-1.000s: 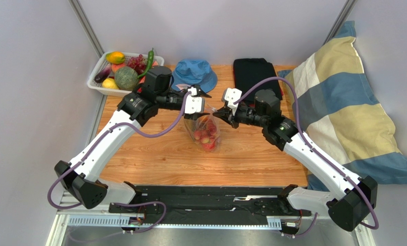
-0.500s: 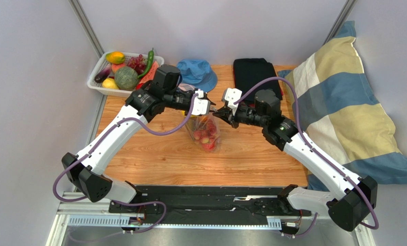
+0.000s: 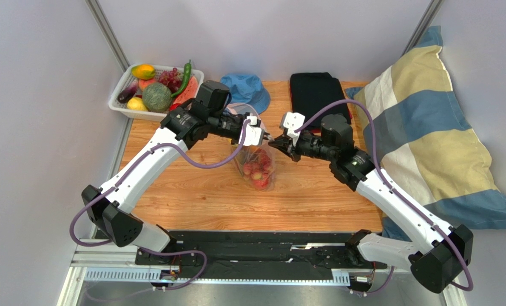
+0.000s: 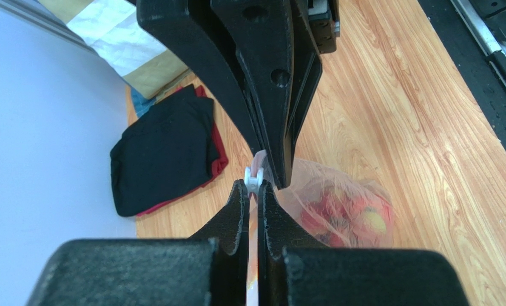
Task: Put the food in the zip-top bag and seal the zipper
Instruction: Zip the zipper food storage bag at the center of the board.
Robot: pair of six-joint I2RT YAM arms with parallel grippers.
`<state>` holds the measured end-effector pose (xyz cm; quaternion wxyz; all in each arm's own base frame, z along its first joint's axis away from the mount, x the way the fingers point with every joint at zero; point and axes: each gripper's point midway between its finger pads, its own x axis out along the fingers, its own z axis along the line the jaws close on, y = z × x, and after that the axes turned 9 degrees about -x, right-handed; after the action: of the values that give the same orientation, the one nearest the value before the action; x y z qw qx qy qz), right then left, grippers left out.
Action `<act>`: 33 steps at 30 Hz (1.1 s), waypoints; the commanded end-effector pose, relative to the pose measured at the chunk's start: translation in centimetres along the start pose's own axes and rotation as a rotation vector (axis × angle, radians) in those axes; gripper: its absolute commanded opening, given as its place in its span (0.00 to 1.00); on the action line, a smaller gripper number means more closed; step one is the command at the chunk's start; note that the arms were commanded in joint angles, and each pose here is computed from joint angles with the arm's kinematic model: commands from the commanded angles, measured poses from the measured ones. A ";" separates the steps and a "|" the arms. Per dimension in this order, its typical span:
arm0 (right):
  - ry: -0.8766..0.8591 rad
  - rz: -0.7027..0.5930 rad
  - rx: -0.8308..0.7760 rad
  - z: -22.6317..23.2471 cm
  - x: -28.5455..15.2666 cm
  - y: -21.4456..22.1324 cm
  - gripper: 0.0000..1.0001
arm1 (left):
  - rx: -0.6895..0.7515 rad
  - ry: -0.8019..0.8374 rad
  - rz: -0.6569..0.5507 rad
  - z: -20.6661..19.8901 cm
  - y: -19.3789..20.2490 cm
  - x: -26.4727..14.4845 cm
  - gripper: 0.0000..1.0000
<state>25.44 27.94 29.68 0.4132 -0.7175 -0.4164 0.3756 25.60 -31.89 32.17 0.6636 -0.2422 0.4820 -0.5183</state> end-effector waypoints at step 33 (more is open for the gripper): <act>0.291 -0.032 -0.062 -5.2 -6.1 -1.6 0.00 | -0.122 -0.241 0.358 5.5 11.9 -10.1 0.00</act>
<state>26.91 23.02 30.94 0.4399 -0.7571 -0.3709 0.3095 34.24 -23.18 27.95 0.7396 -0.2674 0.4919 -0.3735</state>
